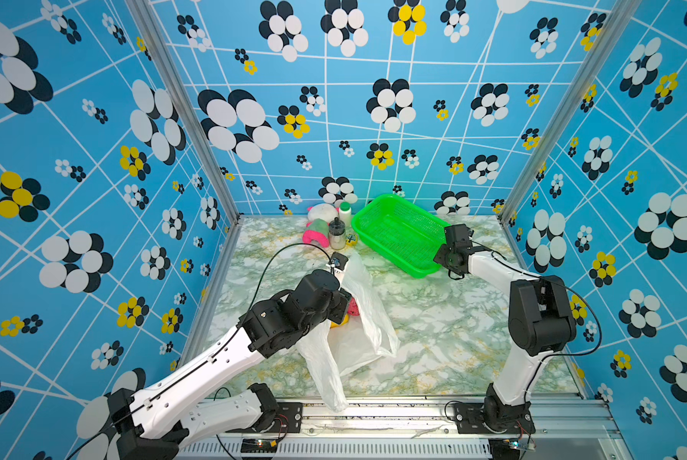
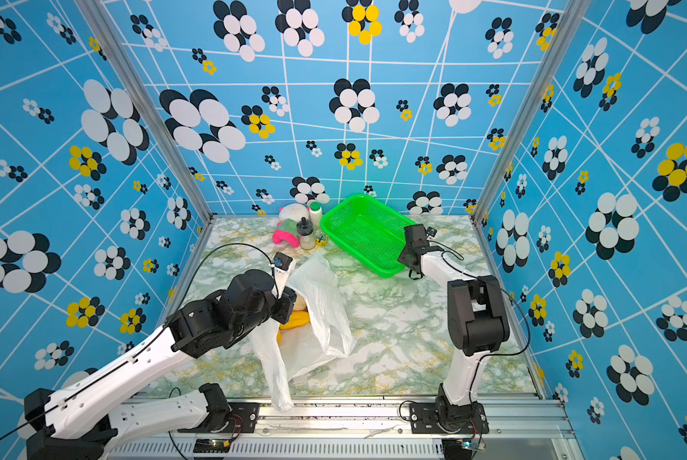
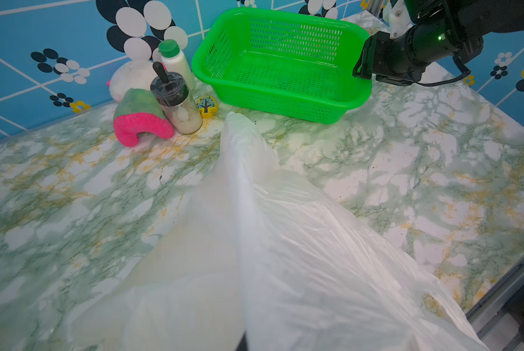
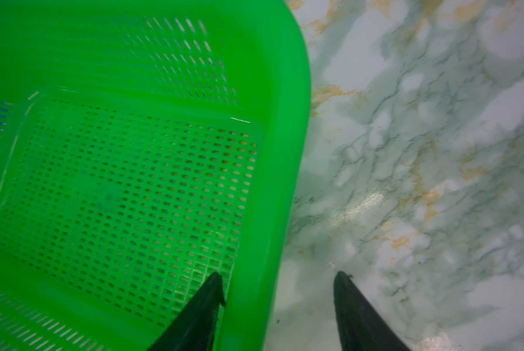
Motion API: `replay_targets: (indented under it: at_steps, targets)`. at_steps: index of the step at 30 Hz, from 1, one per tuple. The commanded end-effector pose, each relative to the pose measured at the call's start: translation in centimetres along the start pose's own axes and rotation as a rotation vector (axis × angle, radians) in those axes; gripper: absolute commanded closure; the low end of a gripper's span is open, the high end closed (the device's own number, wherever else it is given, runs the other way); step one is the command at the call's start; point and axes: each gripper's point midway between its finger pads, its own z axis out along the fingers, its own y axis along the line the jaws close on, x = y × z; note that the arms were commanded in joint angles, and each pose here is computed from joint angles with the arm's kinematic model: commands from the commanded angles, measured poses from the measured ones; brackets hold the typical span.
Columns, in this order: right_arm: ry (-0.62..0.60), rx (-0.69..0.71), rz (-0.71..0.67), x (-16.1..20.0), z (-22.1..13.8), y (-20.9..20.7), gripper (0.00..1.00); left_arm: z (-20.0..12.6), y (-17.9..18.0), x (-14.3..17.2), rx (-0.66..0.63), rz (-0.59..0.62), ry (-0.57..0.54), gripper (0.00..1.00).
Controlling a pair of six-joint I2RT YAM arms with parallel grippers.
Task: Untie the knot of the plastic bag and take out the fruit
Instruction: Move the basket to the top-right of the table.
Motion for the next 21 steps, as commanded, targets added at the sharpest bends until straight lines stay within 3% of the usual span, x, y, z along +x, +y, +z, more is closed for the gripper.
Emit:
replay_targets:
  at_steps: [1,7,21]
  targets:
    - [0.003,0.076,0.000,0.7,-1.7,-2.8,0.57,0.1,-0.2,-0.1,0.007,0.004,-0.006,1.00]
    - [-0.025,0.092,0.046,3.1,-6.3,-6.5,0.66,0.1,-1.2,-0.3,0.058,0.001,-0.017,1.00]
    - [-0.080,0.133,0.148,10.0,-13.8,-15.2,0.64,-0.4,-1.1,-0.2,0.064,-0.007,-0.026,1.00]
